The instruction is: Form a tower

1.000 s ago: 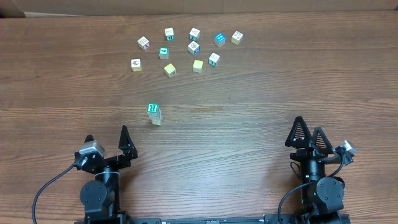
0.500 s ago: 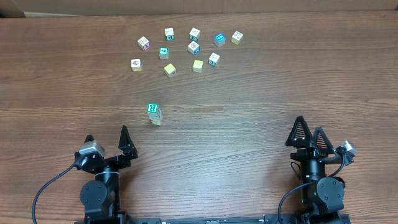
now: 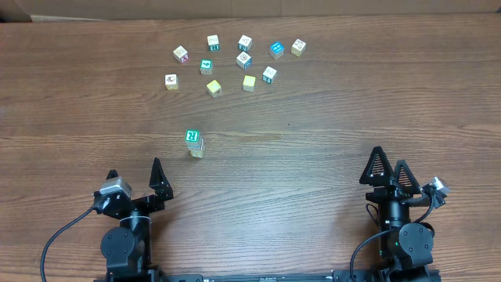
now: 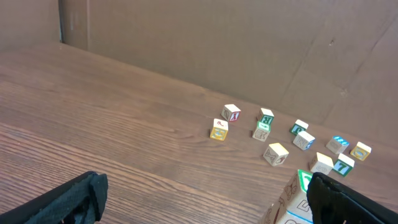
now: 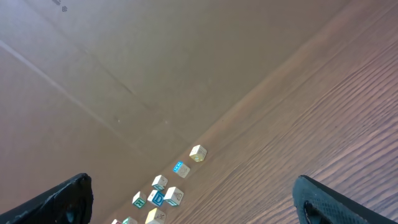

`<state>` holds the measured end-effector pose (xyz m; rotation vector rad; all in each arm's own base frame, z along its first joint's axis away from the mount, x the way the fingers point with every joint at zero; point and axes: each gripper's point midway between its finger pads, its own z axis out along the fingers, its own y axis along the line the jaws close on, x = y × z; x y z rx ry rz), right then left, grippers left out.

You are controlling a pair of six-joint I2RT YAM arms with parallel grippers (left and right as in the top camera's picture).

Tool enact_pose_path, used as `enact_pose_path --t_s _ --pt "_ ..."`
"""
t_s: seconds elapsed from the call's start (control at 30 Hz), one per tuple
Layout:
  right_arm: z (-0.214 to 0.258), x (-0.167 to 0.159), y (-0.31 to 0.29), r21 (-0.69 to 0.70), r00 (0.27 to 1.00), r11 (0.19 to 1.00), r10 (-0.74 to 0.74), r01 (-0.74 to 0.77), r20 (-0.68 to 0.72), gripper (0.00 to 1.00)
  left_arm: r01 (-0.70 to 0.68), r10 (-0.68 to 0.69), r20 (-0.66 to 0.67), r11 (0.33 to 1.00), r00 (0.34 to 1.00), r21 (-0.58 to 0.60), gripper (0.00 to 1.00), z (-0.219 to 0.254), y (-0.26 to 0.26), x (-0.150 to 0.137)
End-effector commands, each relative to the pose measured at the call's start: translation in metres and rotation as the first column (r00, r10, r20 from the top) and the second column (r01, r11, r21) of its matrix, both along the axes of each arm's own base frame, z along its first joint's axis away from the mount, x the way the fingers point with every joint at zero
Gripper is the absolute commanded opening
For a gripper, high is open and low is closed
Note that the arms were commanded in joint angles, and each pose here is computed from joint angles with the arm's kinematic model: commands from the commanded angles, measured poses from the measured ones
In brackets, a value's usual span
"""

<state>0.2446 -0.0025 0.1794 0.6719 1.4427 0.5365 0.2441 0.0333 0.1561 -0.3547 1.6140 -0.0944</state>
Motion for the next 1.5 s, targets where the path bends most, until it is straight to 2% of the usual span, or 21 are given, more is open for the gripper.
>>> enact_pose_path --t_s 0.0,0.37,0.5,0.63,0.77,0.83,1.47 --pt "-0.003 0.0 -0.005 -0.002 1.0 1.0 -0.024 0.024 0.0 1.0 -0.005 0.005 0.011 1.0 1.0 -0.004 0.99 0.001 0.001 0.0" --pt "-0.003 0.0 -0.005 -0.019 1.0 0.999 -0.026 0.026 -0.002 1.0 -0.005 0.005 0.011 1.0 1.0 -0.004 1.0 0.001 0.001 0.0" --pt "-0.003 0.0 -0.003 -0.236 1.0 0.972 -0.019 0.013 -0.023 1.0 -0.005 0.005 0.011 1.0 1.0 -0.004 1.0 0.001 0.001 0.0" --pt "-0.004 0.001 0.009 -0.534 0.998 0.844 0.036 -0.059 -0.053 1.0 -0.005 0.005 0.011 1.0 1.0 -0.004 1.0 0.001 0.001 0.0" --pt "-0.004 0.001 0.012 -0.643 0.997 0.761 0.048 -0.079 -0.066 1.0 -0.006 0.006 0.011 1.0 1.0 -0.004 1.0 0.001 0.001 0.0" --pt "-0.004 0.001 0.012 -0.673 0.997 0.736 0.045 -0.08 -0.069 1.0 -0.005 0.005 0.011 1.0 1.0 -0.004 0.99 0.001 0.001 0.0" --pt "-0.006 0.001 0.018 -0.672 0.994 0.732 0.082 -0.111 -0.074 1.0 -0.005 0.005 0.011 1.0 1.0 -0.004 1.0 0.001 0.001 0.0"
